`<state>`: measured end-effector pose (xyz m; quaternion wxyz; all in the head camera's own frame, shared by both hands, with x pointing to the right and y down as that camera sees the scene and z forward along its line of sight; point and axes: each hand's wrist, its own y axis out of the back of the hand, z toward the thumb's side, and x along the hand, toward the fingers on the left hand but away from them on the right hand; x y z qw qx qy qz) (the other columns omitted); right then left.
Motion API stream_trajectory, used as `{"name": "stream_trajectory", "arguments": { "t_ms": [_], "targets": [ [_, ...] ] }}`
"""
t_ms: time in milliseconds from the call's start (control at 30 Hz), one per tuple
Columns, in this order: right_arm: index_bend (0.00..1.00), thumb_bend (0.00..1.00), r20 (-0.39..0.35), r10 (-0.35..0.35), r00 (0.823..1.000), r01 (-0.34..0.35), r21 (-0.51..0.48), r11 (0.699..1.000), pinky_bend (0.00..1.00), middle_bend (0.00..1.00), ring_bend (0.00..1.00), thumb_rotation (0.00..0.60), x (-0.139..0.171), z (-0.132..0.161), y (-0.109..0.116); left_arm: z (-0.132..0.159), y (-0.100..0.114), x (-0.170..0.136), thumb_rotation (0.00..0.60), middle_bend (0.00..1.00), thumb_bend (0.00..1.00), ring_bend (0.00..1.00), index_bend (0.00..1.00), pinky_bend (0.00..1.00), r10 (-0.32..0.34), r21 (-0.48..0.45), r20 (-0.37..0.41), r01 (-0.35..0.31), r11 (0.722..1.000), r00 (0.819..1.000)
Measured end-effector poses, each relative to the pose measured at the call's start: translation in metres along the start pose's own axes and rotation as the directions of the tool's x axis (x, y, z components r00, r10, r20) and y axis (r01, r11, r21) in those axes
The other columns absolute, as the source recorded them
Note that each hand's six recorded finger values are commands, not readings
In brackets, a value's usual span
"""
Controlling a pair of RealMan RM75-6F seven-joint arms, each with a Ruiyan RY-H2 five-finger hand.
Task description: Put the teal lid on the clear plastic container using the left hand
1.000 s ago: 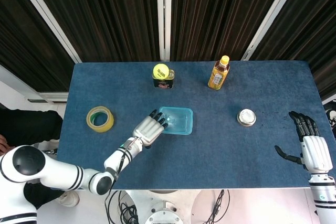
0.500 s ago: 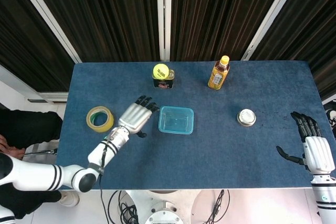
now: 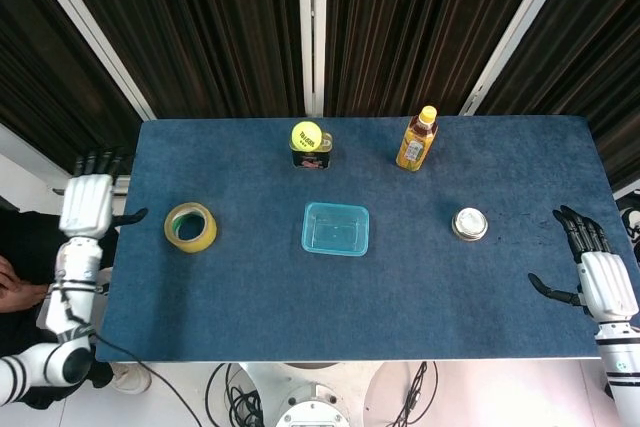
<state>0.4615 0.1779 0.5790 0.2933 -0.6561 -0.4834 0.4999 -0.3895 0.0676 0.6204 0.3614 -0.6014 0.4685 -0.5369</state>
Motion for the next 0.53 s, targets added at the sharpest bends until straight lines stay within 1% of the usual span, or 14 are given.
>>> {"name": "stream_trajectory", "arguments": {
  "t_ms": [100,200,267,333,400,500,533],
  "targets": [
    [0.00,0.13,-0.018,-0.016,1.000,0.016,0.010,1.000,0.00,0.00,0.00,0.600,0.004,0.004,-0.002,-0.031,0.005,-0.035,0.600,0.10,0.04,0.00,0.20,0.01,0.012,0.023,-0.041,-0.011,1.000,0.999],
    [0.00,0.13,-0.028,-0.030,0.999,0.031,0.017,0.999,0.00,0.00,0.00,0.600,0.011,0.007,-0.005,-0.045,0.009,-0.068,0.600,0.10,0.04,0.00,0.20,0.01,0.023,0.026,-0.063,-0.021,0.999,0.998],
    [0.00,0.13,-0.029,-0.042,0.999,0.042,0.021,0.999,0.00,0.00,0.00,0.600,0.017,0.007,-0.006,-0.048,0.010,-0.088,0.600,0.10,0.04,0.00,0.20,0.01,0.019,0.027,-0.073,-0.017,0.999,0.997],
    [0.00,0.13,-0.026,-0.053,0.998,0.054,0.026,0.998,0.00,0.00,0.00,0.600,0.022,0.007,-0.006,-0.049,0.008,-0.107,0.600,0.10,0.04,0.00,0.20,0.01,0.001,0.031,-0.074,0.001,1.000,0.997],
    [0.00,0.13,-0.017,-0.060,0.998,0.060,0.028,0.998,0.00,0.00,0.00,0.600,0.029,0.006,-0.008,-0.047,0.008,-0.117,0.600,0.10,0.04,0.00,0.20,0.00,-0.008,0.041,-0.055,0.010,0.999,0.998],
    [0.00,0.15,-0.011,-0.047,0.999,0.047,0.010,0.999,0.00,0.00,0.00,0.600,0.033,0.004,-0.011,-0.045,0.008,-0.129,0.600,0.10,0.04,0.00,0.20,0.00,-0.003,0.063,-0.022,0.004,0.998,1.000],
    [0.00,0.15,-0.010,-0.040,0.999,0.040,-0.003,0.999,0.00,0.00,0.00,0.600,0.035,0.004,-0.012,-0.046,0.007,-0.133,0.600,0.10,0.04,0.00,0.20,0.00,-0.004,0.070,-0.021,0.005,0.998,1.000]
  ]
}}
